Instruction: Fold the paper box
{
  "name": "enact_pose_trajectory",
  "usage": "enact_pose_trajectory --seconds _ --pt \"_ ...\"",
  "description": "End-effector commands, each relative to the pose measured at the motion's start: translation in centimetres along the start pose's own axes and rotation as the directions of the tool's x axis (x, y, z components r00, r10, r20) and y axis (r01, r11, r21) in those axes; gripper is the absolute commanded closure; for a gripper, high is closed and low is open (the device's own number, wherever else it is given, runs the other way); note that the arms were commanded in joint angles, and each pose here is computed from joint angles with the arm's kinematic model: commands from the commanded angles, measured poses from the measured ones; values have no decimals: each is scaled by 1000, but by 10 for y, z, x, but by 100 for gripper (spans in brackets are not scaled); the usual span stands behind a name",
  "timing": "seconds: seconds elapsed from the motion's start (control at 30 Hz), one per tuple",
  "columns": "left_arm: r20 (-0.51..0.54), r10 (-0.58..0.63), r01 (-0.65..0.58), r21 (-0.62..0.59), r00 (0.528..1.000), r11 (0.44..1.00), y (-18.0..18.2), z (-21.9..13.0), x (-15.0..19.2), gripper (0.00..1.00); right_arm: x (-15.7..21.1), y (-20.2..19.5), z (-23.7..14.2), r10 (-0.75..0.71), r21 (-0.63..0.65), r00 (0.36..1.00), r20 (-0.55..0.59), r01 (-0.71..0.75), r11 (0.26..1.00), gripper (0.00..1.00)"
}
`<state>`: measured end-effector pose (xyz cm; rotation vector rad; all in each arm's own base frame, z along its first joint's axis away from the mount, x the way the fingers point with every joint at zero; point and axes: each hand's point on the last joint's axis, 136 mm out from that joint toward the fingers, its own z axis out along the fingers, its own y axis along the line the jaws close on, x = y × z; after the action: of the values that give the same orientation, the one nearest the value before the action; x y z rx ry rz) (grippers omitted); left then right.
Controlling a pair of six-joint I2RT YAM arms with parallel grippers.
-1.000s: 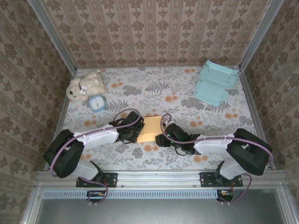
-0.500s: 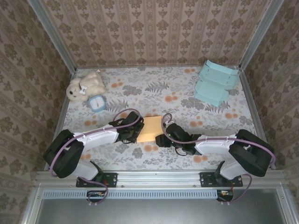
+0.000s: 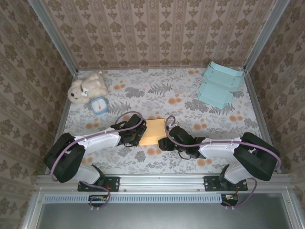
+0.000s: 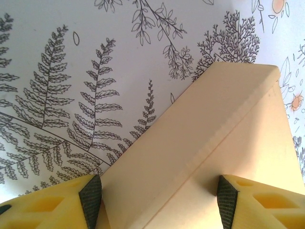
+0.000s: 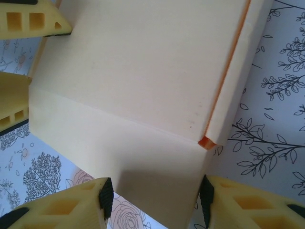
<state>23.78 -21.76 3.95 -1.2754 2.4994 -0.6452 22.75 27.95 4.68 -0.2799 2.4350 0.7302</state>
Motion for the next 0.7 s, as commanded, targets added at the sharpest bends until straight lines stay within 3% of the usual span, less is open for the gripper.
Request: enact_pose_trajectory --seconds 0.0,0.67 --pt "26 -24 28 -170 999 985 51 9 -7 35 -11 35 -10 -6 -140 1000 28 10 990 47" --pt "24 -23 27 -170 999 985 50 8 -7 36 -7 -1 1 -59 39 997 41 58 998 46"
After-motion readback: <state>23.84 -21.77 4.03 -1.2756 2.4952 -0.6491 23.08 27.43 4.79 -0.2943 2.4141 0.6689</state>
